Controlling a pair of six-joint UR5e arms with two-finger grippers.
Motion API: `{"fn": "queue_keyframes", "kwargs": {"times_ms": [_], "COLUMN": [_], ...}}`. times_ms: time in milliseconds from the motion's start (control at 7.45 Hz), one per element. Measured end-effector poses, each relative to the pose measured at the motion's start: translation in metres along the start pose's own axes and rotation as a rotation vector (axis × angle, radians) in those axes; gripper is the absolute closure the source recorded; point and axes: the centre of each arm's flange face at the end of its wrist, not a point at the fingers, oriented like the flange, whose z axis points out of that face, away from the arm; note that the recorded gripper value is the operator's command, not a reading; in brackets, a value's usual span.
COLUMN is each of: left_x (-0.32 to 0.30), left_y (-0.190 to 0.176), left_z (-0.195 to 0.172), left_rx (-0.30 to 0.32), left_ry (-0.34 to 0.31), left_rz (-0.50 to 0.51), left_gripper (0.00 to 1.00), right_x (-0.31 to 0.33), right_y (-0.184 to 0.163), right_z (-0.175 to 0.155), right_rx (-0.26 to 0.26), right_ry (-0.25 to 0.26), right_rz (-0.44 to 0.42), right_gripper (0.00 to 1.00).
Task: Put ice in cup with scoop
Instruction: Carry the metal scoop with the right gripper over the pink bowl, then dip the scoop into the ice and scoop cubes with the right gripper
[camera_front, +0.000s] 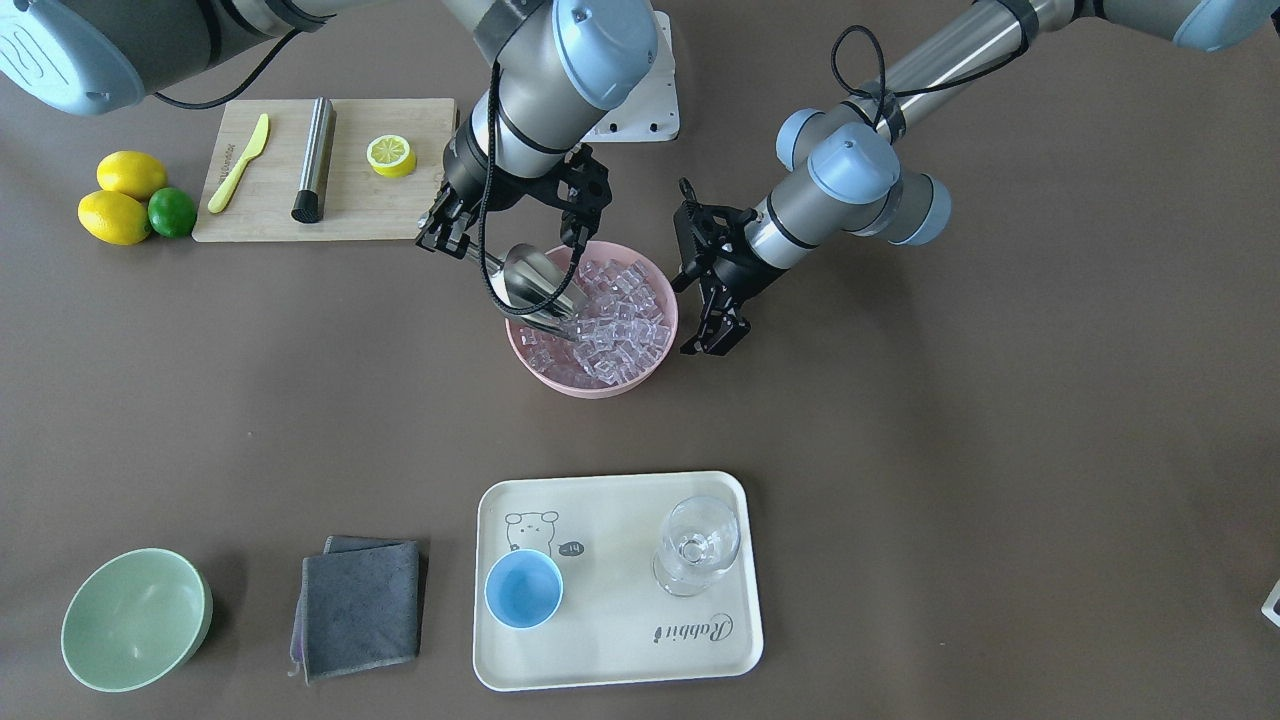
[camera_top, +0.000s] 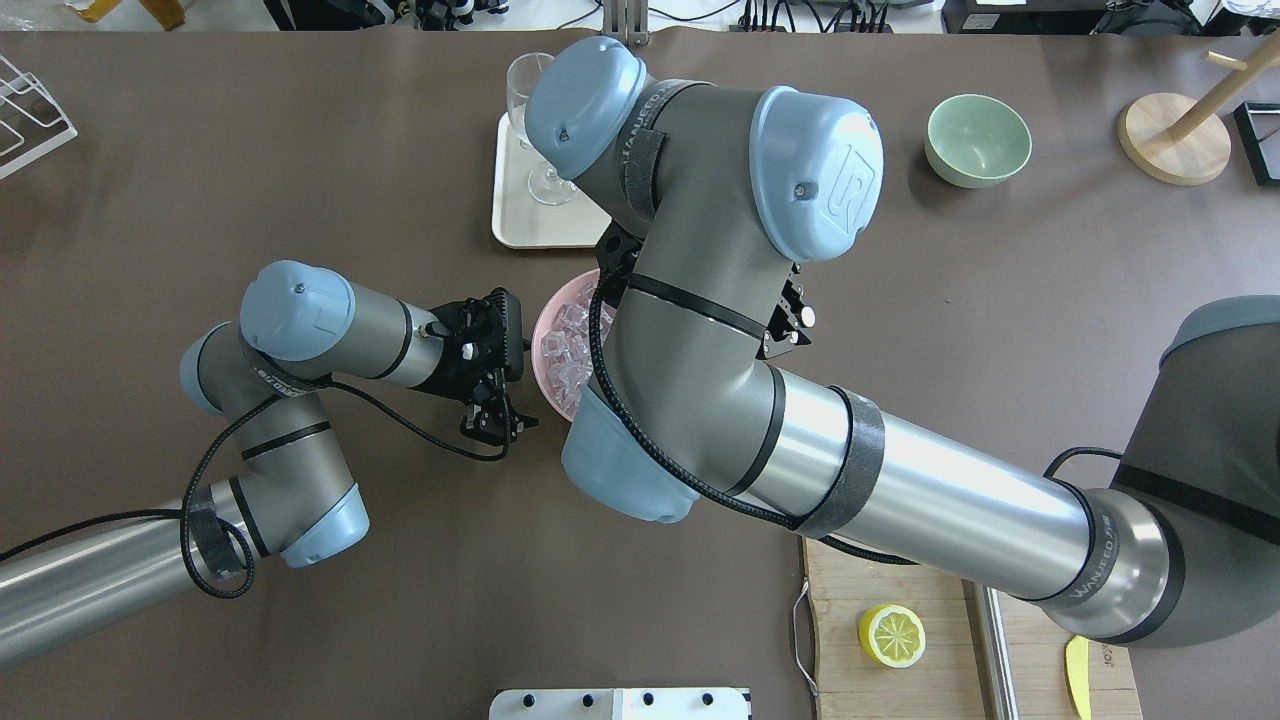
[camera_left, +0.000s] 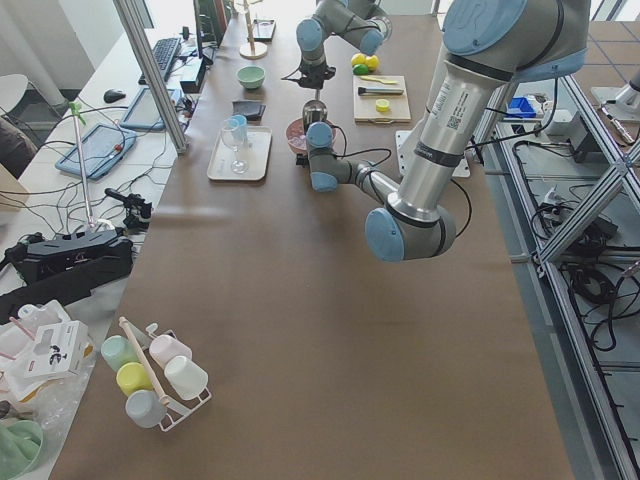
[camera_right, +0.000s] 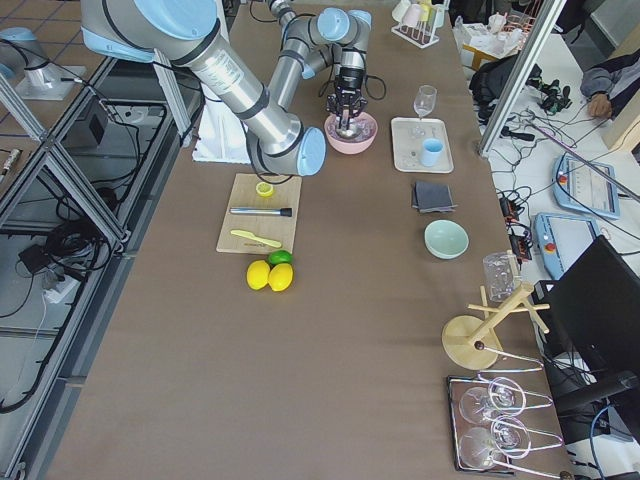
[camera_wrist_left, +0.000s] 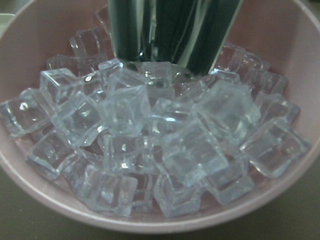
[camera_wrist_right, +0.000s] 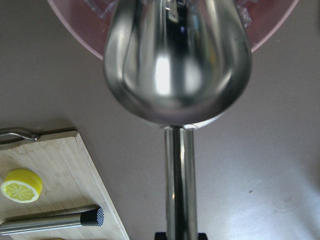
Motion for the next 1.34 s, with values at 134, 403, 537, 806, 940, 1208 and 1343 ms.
{"fn": "queue_keyframes", "kwargs": {"times_ms": [134,403,537,806,940,1208,1343], "left_x": [0.000,0.000,0.000,0.000,0.000,0.000,0.000], "left_y": [0.000,0.000,0.000,0.000,0.000,0.000,0.001], "left_z": [0.000,0.000,0.000,0.000,0.000,0.000,0.000], "left_rx": [0.000,0.000,0.000,0.000,0.000,0.000,0.000], "left_ry": [0.000,0.000,0.000,0.000,0.000,0.000,0.000], "left_rz": [0.000,0.000,0.000,0.000,0.000,0.000,0.000], "left_gripper": [0.01,0.01,0.01,0.01,0.01,0.01,0.01], "right_x": [-0.001,-0.004,-0.007,-0.013,-0.013,-0.009,-0.008], "right_y": [-0.003,0.004,0.016,0.037,0.040,0.035,0.034], "right_z": [0.002,0.013,0.021,0.038,0.046,0.053,0.053], "right_rx": [0.015,0.069,0.102,0.169,0.201,0.228,0.231], "right_ry": [0.014,0.043,0.058,0.088,0.102,0.122,0.125], "right_rz": [-0.006,-0.016,-0.022,-0.030,-0.011,0.024,0.032], "right_gripper": [1.00,1.00,1.00,1.00,1.00,1.00,1.00]}}
